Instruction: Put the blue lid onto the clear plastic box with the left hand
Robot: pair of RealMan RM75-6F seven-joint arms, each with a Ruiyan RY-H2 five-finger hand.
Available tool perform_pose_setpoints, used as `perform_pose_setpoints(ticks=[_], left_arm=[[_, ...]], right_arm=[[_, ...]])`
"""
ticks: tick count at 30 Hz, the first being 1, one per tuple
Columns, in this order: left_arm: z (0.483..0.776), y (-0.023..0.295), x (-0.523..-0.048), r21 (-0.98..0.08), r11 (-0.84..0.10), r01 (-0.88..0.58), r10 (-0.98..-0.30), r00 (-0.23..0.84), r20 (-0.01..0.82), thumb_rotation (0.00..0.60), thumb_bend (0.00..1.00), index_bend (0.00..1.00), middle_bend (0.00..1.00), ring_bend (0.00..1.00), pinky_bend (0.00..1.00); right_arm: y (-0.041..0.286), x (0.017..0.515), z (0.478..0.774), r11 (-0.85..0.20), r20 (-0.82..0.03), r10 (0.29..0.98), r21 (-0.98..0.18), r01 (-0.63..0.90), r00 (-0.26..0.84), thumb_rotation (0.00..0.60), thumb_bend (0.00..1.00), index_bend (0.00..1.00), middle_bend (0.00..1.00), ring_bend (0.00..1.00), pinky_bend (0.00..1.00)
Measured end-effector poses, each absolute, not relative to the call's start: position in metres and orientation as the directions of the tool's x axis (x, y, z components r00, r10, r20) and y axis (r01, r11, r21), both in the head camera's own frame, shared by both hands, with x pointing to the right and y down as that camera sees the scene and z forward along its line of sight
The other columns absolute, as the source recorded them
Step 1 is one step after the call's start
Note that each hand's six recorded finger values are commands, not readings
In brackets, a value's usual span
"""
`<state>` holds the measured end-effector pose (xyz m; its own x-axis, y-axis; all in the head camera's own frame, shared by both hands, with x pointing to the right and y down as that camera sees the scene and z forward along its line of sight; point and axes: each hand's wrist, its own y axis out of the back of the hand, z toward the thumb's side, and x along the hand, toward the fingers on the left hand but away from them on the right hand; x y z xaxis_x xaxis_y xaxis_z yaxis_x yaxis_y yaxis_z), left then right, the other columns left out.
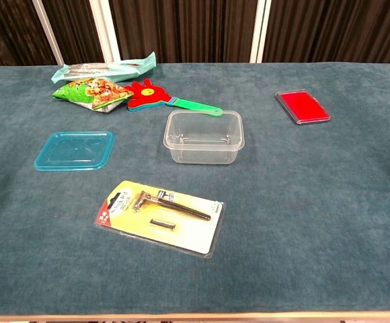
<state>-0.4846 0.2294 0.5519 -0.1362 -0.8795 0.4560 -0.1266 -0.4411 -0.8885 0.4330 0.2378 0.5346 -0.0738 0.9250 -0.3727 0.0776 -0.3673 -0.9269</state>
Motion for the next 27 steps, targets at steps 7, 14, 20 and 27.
perform_pose_setpoints(ticks=[7,14,20,27], left_arm=[[0.552,0.229,-0.484,-0.887,-0.443,-0.129,-0.880,-0.129,0.458,0.600,0.24,0.11,0.06,0.00,0.00],[0.548,0.227,-0.488,-0.893,-0.427,-0.140,-0.886,-0.132,0.444,0.600,0.21,0.10,0.06,0.00,0.00],[0.548,0.223,-0.494,-0.896,-0.419,-0.149,-0.889,-0.136,0.438,0.600,0.17,0.08,0.06,0.00,0.00],[0.548,0.219,-0.500,-0.895,-0.423,-0.143,-0.889,-0.126,0.440,0.600,0.12,0.03,0.05,0.00,0.00]], right_arm=[[0.238,0.433,0.535,-0.374,-0.379,0.923,-0.924,0.077,-0.071,0.600,0.34,0.00,0.01,0.00,0.00],[0.238,0.432,0.535,-0.377,-0.382,0.921,-0.923,0.081,-0.069,0.600,0.34,0.00,0.01,0.00,0.00],[0.240,0.432,0.537,-0.412,-0.418,0.907,-0.907,0.086,-0.052,0.600,0.34,0.00,0.01,0.00,0.00],[0.238,0.431,0.535,-0.405,-0.411,0.910,-0.909,0.095,-0.054,0.600,0.34,0.00,0.01,0.00,0.00]])
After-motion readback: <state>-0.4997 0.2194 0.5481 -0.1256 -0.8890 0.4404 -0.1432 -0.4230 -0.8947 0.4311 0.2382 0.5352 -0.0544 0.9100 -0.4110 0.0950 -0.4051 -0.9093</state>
